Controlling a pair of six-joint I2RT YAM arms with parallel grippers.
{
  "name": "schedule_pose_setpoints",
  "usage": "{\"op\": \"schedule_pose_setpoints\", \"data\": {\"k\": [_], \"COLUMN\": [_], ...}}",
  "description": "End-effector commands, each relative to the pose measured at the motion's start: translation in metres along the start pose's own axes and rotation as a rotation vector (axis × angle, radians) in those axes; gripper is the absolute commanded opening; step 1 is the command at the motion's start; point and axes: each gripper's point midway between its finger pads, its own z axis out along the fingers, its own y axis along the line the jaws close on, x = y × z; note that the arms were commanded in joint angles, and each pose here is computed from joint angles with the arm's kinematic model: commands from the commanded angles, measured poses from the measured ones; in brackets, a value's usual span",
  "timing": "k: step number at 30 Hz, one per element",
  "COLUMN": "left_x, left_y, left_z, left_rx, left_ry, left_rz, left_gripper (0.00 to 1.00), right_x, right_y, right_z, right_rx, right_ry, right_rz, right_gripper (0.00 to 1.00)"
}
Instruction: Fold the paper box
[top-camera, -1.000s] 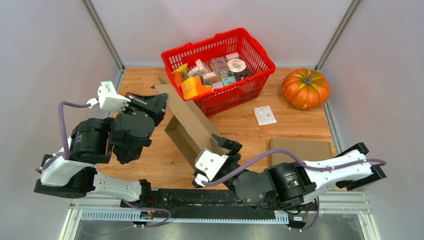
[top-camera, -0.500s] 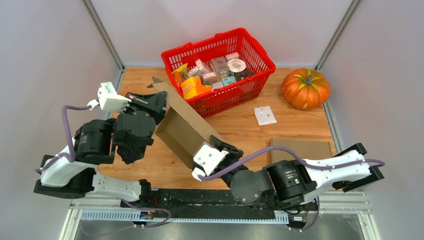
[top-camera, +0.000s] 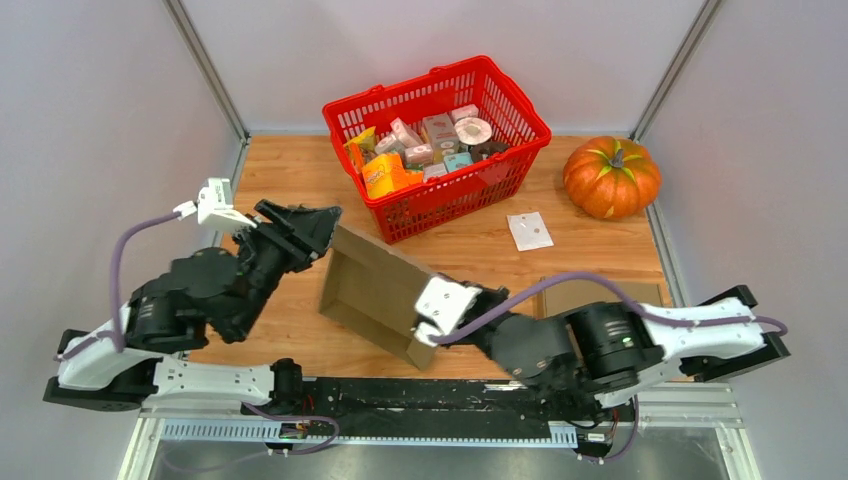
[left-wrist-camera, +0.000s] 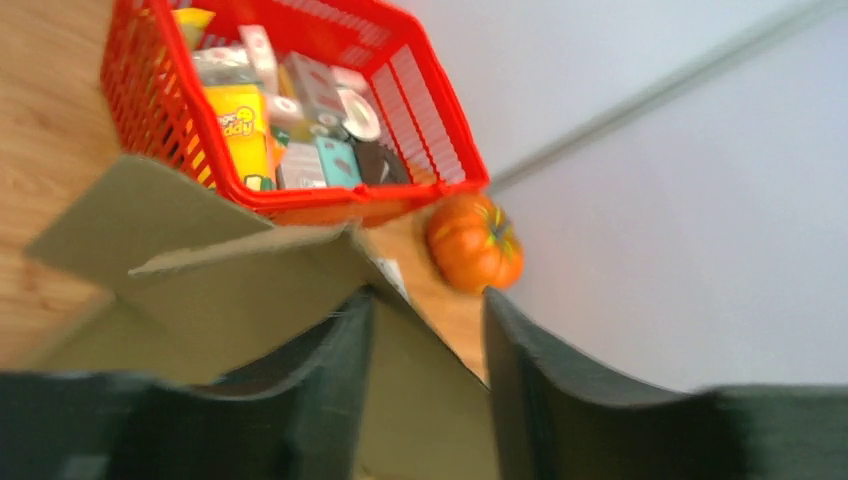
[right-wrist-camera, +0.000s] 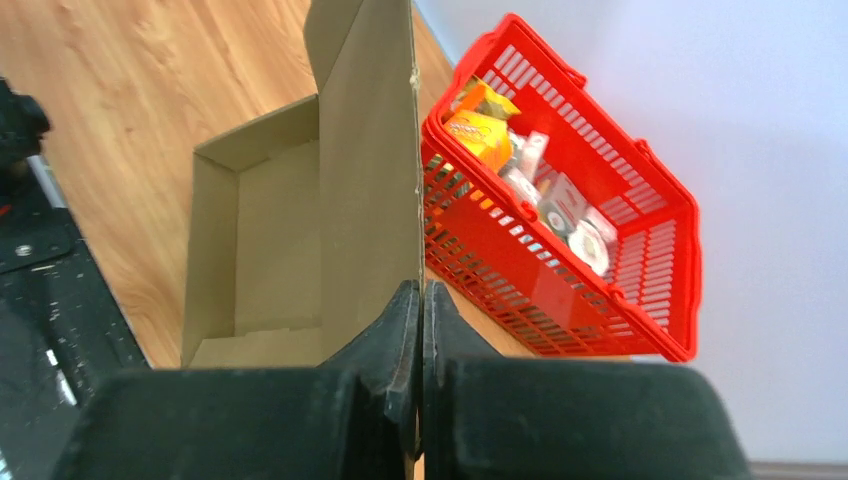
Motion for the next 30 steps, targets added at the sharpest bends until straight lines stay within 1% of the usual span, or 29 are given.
{"op": "schedule_pose_setpoints", "data": {"k": [1,2,3,4,5,6,7,8,9,10,11,12,13,14,15,16,17,18,19,20,21,22,23,24,25,27,30], "left_x": [-0.012,-0.011,0.001,-0.010,0.011,0.016,0.019,0.027,0.029,0.032,0.032,0.034,0.029,0.032,0.030,0.031,0.028,0.026,0.033,0.026,0.030,0.055,0.053,0.060,0.071,0.079,0.087], "left_y": [-0.056,-0.060,-0.058,-0.070,-0.060,-0.061,-0.061,-0.054,-0.050,-0.043,-0.037,-0.030,-0.021,-0.012,-0.009,-0.004,0.000,0.005,0.014,0.025,0.032,0.036,0.044,0.046,0.055,0.058,0.069], "left_z": [-0.042,-0.049,-0.057,-0.075,-0.076,-0.081,-0.084,-0.081,-0.078,-0.072,-0.067,-0.062,-0.053,-0.047,-0.043,-0.038,-0.035,-0.030,-0.025,-0.014,-0.007,-0.008,0.006,0.010,0.015,0.030,0.052], "left_rx": [0.441,0.501,0.546,0.650,0.647,0.679,0.704,0.689,0.679,0.652,0.638,0.612,0.540,0.492,0.467,0.439,0.419,0.385,0.358,0.290,0.273,0.337,0.297,0.309,0.312,0.309,0.257], "left_ry": [0.169,0.195,0.258,0.304,0.379,0.407,0.427,0.437,0.430,0.417,0.399,0.395,0.364,0.365,0.353,0.350,0.339,0.330,0.351,0.329,0.345,0.441,0.428,0.452,0.484,0.489,0.490], "left_rz": [0.085,0.171,0.279,0.315,0.451,0.494,0.529,0.595,0.625,0.668,0.726,0.770,0.812,0.865,0.881,0.901,0.904,0.898,0.897,0.873,0.862,0.855,0.839,0.844,0.873,0.899,0.959], "left_gripper": [0.59,0.57,0.53,0.47,0.46,0.46,0.51,0.55,0.59,0.63,0.63,0.63,0.63,0.64,0.64,0.67,0.68,0.68,0.68,0.68,0.68,0.68,0.69,0.69,0.70,0.71,0.72], "right_x": [-0.010,-0.011,-0.004,-0.003,-0.005,0.007,0.013,0.018,0.035,0.042,0.043,0.067,0.079,0.082,0.102,0.106,0.107,0.114,0.116,0.116,0.126,0.124,0.123,0.131,0.132,0.136,0.142], "right_y": [-0.032,-0.031,-0.041,-0.044,-0.033,-0.049,-0.052,-0.041,-0.051,-0.052,-0.041,-0.053,-0.054,-0.048,-0.059,-0.060,-0.057,-0.063,-0.064,-0.063,-0.066,-0.069,-0.067,-0.067,-0.068,-0.068,-0.072], "right_z": [-0.032,-0.035,-0.037,-0.036,-0.037,-0.024,-0.018,-0.012,0.002,0.009,0.010,0.025,0.031,0.032,0.043,0.046,0.047,0.051,0.053,0.052,0.057,0.058,0.059,0.064,0.067,0.073,0.081], "right_rx": [-0.155,-0.198,-0.202,-0.219,-0.309,-0.265,-0.268,-0.340,-0.318,-0.332,-0.424,-0.401,-0.415,-0.483,-0.469,-0.486,-0.527,-0.515,-0.523,-0.549,-0.554,-0.555,-0.583,-0.594,-0.595,-0.604,-0.614], "right_ry": [-0.129,-0.147,-0.141,-0.147,-0.171,-0.141,-0.127,-0.123,-0.072,-0.058,-0.070,0.011,0.043,0.044,0.100,0.104,0.092,0.107,0.111,0.106,0.144,0.143,0.143,0.176,0.180,0.192,0.201], "right_rz": [0.120,0.126,0.141,0.156,0.167,0.188,0.190,0.183,0.186,0.177,0.177,0.187,0.191,0.215,0.255,0.274,0.282,0.296,0.301,0.304,0.326,0.332,0.345,0.361,0.366,0.378,0.407], "right_gripper": [0.00,0.00,0.00,0.00,0.00,0.00,0.00,0.00,0.00,0.00,0.00,0.00,0.00,0.00,0.00,0.00,0.00,0.00,0.00,0.00,0.00,0.00,0.00,0.00,0.00,0.00,0.00]}}
